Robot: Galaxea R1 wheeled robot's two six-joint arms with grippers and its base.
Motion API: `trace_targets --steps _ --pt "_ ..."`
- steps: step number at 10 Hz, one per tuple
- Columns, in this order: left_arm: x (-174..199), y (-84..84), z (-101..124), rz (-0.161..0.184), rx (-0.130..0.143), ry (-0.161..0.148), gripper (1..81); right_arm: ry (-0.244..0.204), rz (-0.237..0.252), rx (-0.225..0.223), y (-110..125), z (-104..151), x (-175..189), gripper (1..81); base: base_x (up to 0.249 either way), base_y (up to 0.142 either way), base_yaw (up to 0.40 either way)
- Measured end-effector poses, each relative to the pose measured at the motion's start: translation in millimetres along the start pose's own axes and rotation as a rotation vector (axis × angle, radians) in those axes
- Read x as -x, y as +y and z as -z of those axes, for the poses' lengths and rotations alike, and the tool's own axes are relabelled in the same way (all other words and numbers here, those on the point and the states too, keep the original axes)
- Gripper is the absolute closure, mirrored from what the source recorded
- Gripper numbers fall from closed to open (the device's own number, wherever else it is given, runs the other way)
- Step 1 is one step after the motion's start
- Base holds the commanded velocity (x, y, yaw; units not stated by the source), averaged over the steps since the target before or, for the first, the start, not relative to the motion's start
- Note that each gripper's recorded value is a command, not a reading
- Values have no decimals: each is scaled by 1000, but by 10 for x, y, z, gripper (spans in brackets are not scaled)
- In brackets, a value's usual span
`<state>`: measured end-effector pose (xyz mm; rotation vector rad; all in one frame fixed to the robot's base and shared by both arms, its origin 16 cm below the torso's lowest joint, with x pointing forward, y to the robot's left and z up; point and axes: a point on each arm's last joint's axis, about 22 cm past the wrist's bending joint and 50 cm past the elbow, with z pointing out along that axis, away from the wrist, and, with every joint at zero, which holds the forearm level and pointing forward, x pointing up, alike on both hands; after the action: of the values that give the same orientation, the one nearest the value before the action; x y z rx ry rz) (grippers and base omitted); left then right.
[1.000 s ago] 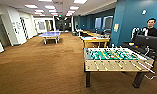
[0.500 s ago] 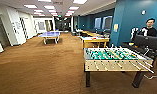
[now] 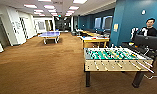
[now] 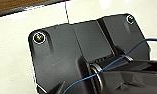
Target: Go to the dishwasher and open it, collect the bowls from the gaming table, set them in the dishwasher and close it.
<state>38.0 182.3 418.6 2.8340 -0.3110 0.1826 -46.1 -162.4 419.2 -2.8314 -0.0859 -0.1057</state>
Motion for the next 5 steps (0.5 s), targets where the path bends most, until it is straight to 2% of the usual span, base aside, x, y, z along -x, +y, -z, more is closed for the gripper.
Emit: trace_targets --steps 2,5 --pt "150 -3 20 4 -2 -14 10 -14 -3 -3 -26 2 140 10 103 0 0" --pt "-48 -23 4 -2 -4 12 10 11 3 0 3 -2 -43 10 131 0 0"
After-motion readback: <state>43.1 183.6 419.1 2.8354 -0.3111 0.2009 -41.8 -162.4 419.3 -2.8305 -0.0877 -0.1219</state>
